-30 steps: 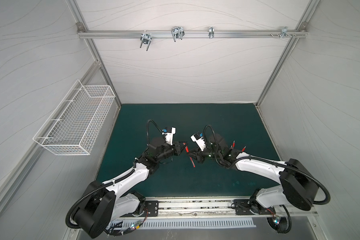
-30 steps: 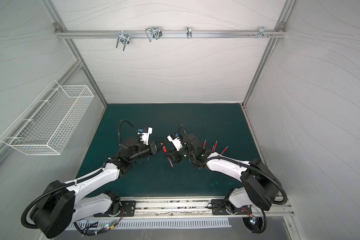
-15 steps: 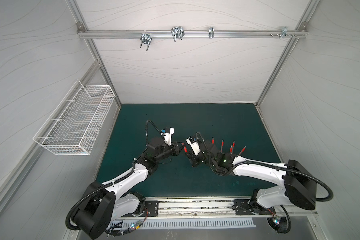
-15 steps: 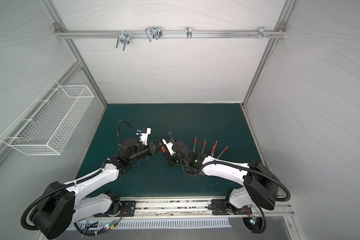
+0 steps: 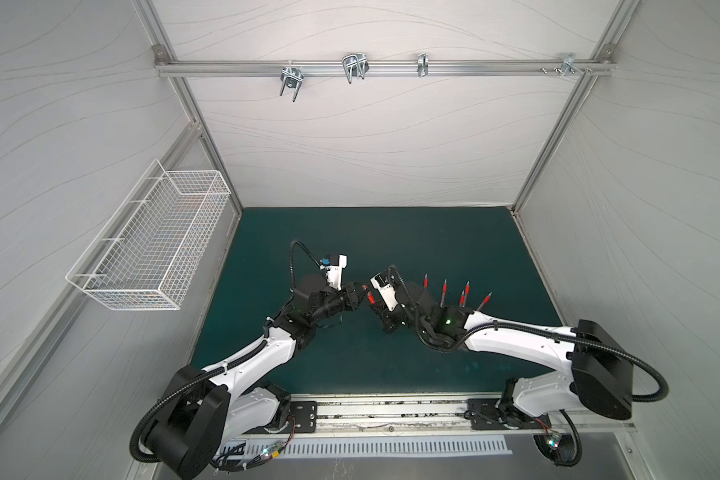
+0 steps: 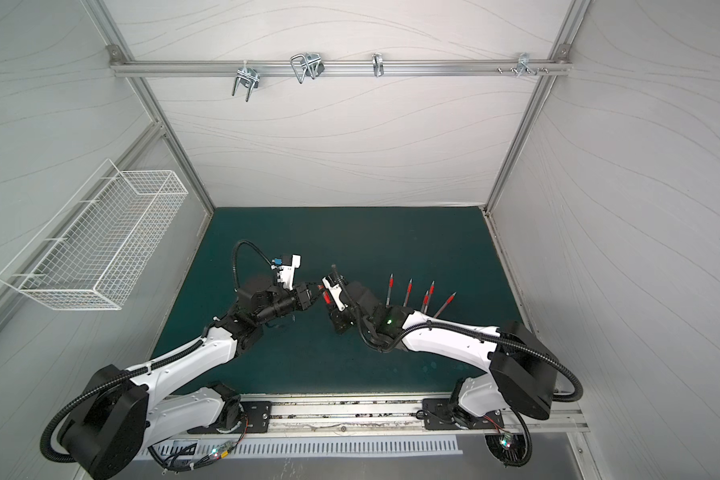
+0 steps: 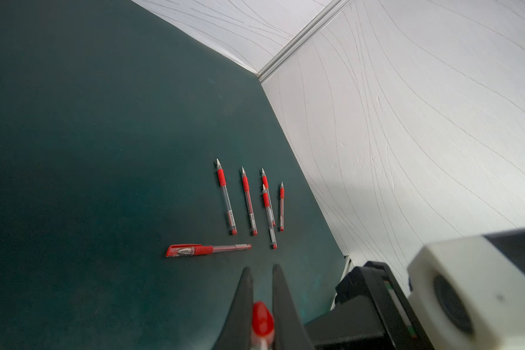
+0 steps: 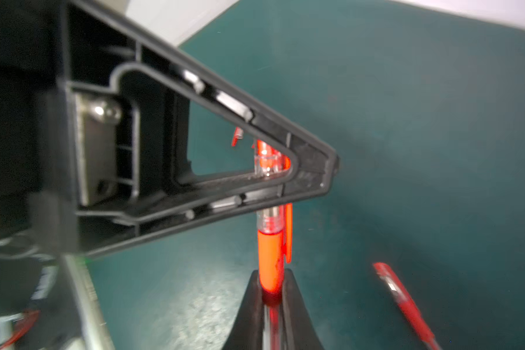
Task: Remove pen caps from pens
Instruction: Open the pen cap on the pen.
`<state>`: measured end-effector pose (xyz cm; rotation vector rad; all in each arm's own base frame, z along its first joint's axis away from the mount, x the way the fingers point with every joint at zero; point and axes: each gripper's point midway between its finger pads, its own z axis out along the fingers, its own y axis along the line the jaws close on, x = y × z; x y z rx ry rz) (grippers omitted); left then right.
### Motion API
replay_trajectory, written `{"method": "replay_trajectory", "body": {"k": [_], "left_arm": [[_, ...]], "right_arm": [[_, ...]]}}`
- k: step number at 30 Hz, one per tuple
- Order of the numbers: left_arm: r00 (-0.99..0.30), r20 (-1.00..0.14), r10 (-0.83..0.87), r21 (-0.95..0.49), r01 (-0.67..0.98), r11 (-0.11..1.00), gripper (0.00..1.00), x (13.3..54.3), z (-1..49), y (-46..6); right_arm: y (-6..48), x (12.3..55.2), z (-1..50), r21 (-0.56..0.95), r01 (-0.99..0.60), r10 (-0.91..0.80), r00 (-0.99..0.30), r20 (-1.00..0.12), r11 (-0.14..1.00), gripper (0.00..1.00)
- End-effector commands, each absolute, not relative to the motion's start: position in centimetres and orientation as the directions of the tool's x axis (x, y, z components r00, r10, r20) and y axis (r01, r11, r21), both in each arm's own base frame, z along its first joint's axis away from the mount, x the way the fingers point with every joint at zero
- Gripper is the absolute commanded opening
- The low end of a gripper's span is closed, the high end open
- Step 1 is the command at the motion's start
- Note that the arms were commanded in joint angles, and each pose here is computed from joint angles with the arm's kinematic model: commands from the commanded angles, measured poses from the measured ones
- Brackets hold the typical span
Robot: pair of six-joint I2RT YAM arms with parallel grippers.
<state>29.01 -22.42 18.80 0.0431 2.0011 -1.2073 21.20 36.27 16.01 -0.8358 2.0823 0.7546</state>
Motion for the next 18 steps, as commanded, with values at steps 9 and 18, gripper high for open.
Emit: {"method": "replay_trajectory", "body": {"k": [9, 18], "left_arm": [[-0.505, -0.699, -0.507, -0.708, 0.383, 0.594, 0.0, 31.4, 22.6, -18.4], [-0.519, -0.688, -0.507, -0.715, 0.366, 0.596, 0.0, 31.6, 22.1, -18.4]], "right_arm": [[36.1, 17.9, 12.1, 0.515, -0.743, -0.403, -0.667, -0.626, 0.428, 0.0], [34.5, 20.6, 11.3, -0.025, -0.713, -0.529, -0.496, -0.689, 0.701, 0.0]]}}
